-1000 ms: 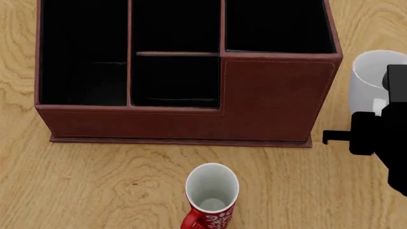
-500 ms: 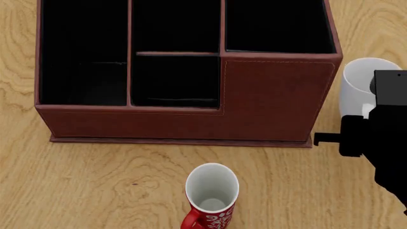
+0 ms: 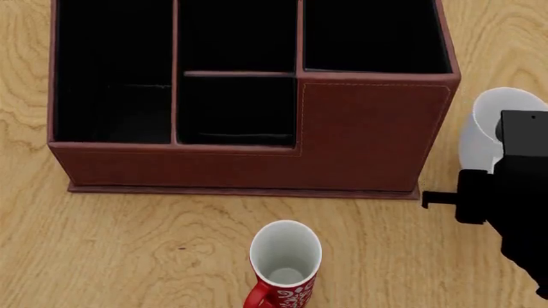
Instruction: Pick up the white mug and place it to the right of the caddy.
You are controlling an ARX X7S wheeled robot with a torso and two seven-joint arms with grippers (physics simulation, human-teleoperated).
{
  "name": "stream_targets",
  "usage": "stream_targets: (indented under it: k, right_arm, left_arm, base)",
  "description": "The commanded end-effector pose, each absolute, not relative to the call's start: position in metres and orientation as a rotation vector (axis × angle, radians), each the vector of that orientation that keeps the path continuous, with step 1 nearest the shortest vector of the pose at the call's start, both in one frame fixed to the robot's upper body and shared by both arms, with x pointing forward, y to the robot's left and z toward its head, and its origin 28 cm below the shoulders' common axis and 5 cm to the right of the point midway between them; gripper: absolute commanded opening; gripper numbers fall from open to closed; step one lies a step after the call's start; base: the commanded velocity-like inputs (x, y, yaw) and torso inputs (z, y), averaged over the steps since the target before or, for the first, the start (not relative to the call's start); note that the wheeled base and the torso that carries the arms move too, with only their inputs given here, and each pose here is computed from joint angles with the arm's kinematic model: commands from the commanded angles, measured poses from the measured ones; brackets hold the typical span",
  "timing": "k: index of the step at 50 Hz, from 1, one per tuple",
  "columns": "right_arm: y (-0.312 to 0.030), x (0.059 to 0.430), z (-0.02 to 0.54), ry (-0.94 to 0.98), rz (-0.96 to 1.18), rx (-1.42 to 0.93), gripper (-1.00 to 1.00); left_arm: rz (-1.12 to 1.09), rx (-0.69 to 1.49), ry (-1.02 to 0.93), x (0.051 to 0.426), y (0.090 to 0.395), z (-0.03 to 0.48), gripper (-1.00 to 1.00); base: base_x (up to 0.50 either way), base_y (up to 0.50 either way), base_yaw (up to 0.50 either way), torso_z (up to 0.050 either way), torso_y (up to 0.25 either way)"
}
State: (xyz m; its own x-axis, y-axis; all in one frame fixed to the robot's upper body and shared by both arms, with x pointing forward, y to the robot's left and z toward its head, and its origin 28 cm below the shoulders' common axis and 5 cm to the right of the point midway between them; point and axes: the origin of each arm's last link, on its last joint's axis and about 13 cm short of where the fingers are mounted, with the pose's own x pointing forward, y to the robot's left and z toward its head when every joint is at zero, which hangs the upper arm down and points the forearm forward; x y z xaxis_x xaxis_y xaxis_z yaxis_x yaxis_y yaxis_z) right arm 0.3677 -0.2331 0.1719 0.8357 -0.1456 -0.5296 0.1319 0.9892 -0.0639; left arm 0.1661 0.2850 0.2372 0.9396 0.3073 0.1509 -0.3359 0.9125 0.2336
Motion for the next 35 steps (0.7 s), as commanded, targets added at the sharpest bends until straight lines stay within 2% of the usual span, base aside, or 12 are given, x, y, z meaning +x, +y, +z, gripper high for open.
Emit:
stream_targets:
  k: [1,5,6,26,35]
  right_arm:
    - [-0.231,0.369,0.158,0.579,-0.141,-0.063,-1.0]
    - [-0.231,0.369,0.157,0.584,-0.142,-0.072,-1.0]
    - [-0.231,0.369,0.158,0.583,-0.142,-0.07,1.0]
    - [-0.229,0.353,0.188,0.473,-0.205,-0.173,1.0]
    - [-0.235,0.334,0.199,0.42,-0.335,-0.285,1.0]
  left_arm:
    - [0.332,0.263,-0.115,0.165,0.285,0.238,1.0]
    - [0.333,0.261,-0.114,0.165,0.285,0.238,1.0]
    - [0.333,0.261,-0.114,0.165,0.285,0.238,1.0]
    - [0.332,0.253,-0.115,0.163,0.286,0.236,1.0]
    - [0.326,0.251,-0.124,0.164,0.286,0.238,1.0]
  base:
    - [0.01,0.0,0.01,0.0,-0.011]
    - [0.0,0.0,0.01,0.0,-0.009]
    - [0.02,0.0,0.01,-0.011,-0.011]
    - [0.0,0.0,0.0,0.0,0.0]
    - [0.0,0.0,0.0,0.0,0.0]
